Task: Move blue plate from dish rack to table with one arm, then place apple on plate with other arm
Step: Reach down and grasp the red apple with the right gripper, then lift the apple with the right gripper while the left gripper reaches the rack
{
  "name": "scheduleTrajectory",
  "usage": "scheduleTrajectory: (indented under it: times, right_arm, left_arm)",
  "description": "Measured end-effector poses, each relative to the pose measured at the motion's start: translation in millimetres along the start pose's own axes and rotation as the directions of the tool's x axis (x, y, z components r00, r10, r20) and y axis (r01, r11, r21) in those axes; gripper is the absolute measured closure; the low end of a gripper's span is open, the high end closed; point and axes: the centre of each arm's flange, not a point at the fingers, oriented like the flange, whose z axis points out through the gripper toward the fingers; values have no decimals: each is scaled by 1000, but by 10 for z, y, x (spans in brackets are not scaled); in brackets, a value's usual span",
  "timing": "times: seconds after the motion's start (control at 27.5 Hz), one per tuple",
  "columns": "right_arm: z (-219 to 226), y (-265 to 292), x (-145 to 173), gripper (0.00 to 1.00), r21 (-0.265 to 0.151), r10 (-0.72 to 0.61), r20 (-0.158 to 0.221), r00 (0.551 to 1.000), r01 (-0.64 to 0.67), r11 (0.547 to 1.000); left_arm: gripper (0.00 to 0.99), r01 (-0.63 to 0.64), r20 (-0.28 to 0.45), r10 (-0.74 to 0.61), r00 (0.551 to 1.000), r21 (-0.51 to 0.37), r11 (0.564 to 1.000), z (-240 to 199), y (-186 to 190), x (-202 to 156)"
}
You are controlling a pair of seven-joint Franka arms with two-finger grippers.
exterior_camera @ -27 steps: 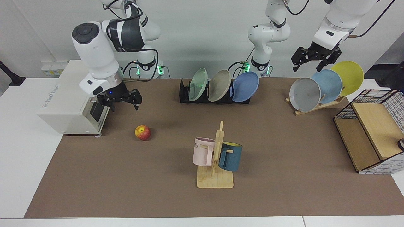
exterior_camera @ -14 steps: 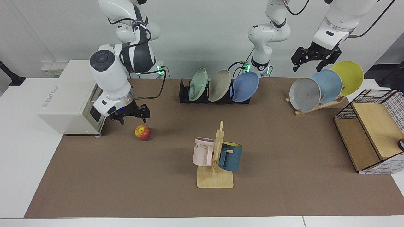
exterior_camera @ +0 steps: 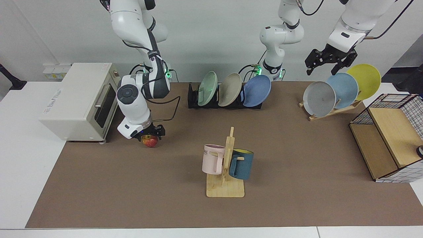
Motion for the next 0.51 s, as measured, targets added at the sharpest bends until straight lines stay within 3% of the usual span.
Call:
scheduleTrajectory:
  times: [0.22, 0.33, 0.51]
  right_arm:
    - [59, 22, -32, 9, -1, 3, 12, 1000, -3, 1000]
    - [59, 27, -34, 189, 0, 4, 12, 1000, -4, 1000]
    - [55, 24, -34, 220, 0, 4, 12, 1000, -4, 1000]
  left_arm:
    - [0, -1, 5, 1, 1000, 1, 1000, 9, 5, -8]
    - [0, -2, 11, 2, 1000, 2, 1000, 22, 11, -28]
    - [0, -7, 15, 7, 1000, 4, 1000, 31, 43, -68]
